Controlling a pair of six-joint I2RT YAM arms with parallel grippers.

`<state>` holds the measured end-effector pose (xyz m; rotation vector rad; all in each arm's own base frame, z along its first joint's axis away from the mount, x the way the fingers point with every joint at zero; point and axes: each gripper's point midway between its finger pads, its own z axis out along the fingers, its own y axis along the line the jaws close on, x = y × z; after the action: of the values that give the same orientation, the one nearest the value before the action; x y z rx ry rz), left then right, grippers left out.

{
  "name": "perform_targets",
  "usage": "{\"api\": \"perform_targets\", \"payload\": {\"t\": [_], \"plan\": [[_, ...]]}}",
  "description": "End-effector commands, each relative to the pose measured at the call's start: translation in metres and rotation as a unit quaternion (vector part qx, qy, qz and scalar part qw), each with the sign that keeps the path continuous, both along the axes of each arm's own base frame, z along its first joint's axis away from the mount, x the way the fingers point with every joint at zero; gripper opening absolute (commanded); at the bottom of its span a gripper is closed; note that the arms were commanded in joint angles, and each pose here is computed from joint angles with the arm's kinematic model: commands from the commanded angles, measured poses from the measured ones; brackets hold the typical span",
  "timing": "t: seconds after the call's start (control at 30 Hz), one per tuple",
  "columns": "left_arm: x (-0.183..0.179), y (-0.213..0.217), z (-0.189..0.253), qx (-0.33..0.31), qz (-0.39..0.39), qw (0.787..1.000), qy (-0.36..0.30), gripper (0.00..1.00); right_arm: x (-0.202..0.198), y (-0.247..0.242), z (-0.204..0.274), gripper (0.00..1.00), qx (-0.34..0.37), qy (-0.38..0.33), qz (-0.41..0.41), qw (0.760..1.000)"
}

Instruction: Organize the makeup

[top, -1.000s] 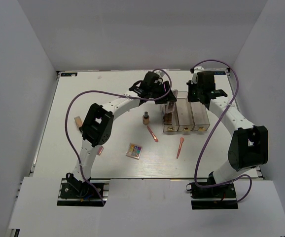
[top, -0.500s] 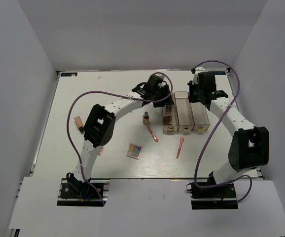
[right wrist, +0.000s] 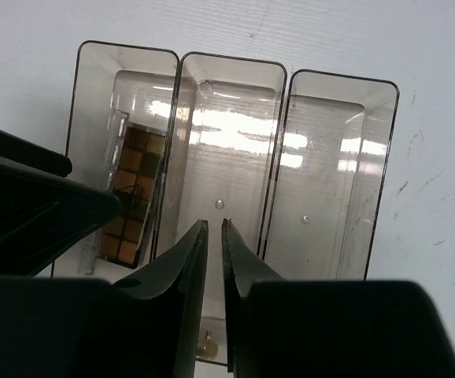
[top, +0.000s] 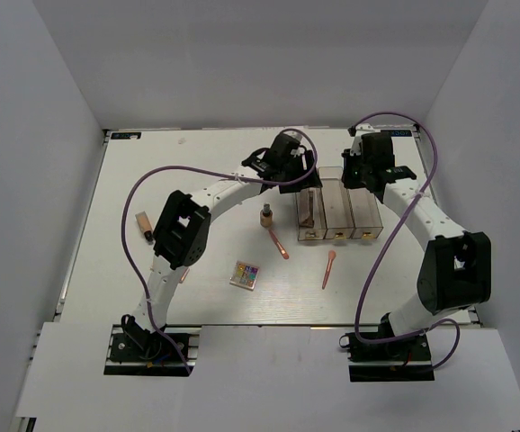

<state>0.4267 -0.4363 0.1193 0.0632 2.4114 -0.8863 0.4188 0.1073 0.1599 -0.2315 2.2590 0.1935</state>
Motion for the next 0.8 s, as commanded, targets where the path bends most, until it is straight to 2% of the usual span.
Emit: {"api": "perform_targets", "payload": {"t": [0.0,0.2,0.27,0.33,0.4,0.43,0.47,0.5,0.53,0.57,0.6,0.67,0.7,0.73,0.77], "plan": [[0.004,-0.004,0.034,-0.012,0.006,0.999,-0.031,0.80,0.000,-0.001,0.021,0.20,0.010,-0.030,0.003,0.999],[0.011,0.000,0.076,-0.025,0.018,0.997,-0.075,0.80,-0.007,0.011,0.028,0.21,0.026,-0.036,0.044,0.998],[0.019,0.015,0.101,-0.029,0.032,0.994,-0.100,0.79,-0.012,0.021,0.032,0.21,0.041,-0.034,0.071,0.996],[0.020,0.029,0.108,-0.016,0.045,0.993,-0.109,0.77,-0.018,0.030,0.035,0.21,0.031,-0.038,0.130,0.990],[0.014,0.046,0.131,-0.004,0.057,0.989,-0.136,0.74,-0.032,0.052,0.044,0.22,0.056,-0.042,0.215,0.974],[0.010,0.055,0.135,0.007,0.062,0.988,-0.140,0.69,-0.043,0.058,0.042,0.23,0.049,-0.040,0.269,0.961],[0.006,0.066,0.126,0.030,0.068,0.987,-0.141,0.65,-0.062,0.078,0.049,0.26,0.087,-0.042,0.344,0.934],[0.000,0.082,0.146,0.030,0.079,0.984,-0.154,0.57,-0.077,0.084,0.047,0.34,0.081,-0.046,0.404,0.910],[-0.005,0.091,0.146,0.037,0.084,0.984,-0.155,0.52,-0.088,0.090,0.047,0.37,0.091,-0.046,0.437,0.894],[-0.013,0.104,0.128,0.062,0.092,0.983,-0.144,0.47,-0.107,0.102,0.051,0.49,0.124,-0.049,0.486,0.864],[-0.023,0.120,0.147,0.052,0.104,0.981,-0.155,0.41,-0.116,0.107,0.045,0.55,0.135,-0.041,0.510,0.849],[-0.039,0.137,0.144,0.055,0.116,0.980,-0.150,0.32,-0.138,0.115,0.038,0.62,0.135,-0.027,0.558,0.818],[-0.047,0.156,0.120,0.079,0.134,0.979,-0.133,0.30,-0.146,0.122,0.036,0.66,0.130,-0.025,0.577,0.806],[-0.061,0.169,0.136,0.065,0.147,0.977,-0.142,0.30,-0.150,0.123,0.033,0.68,0.124,-0.024,0.588,0.799],[-0.067,0.182,0.132,0.064,0.167,0.975,-0.132,0.32,-0.160,0.133,0.031,0.70,0.110,-0.031,0.612,0.783]]}}
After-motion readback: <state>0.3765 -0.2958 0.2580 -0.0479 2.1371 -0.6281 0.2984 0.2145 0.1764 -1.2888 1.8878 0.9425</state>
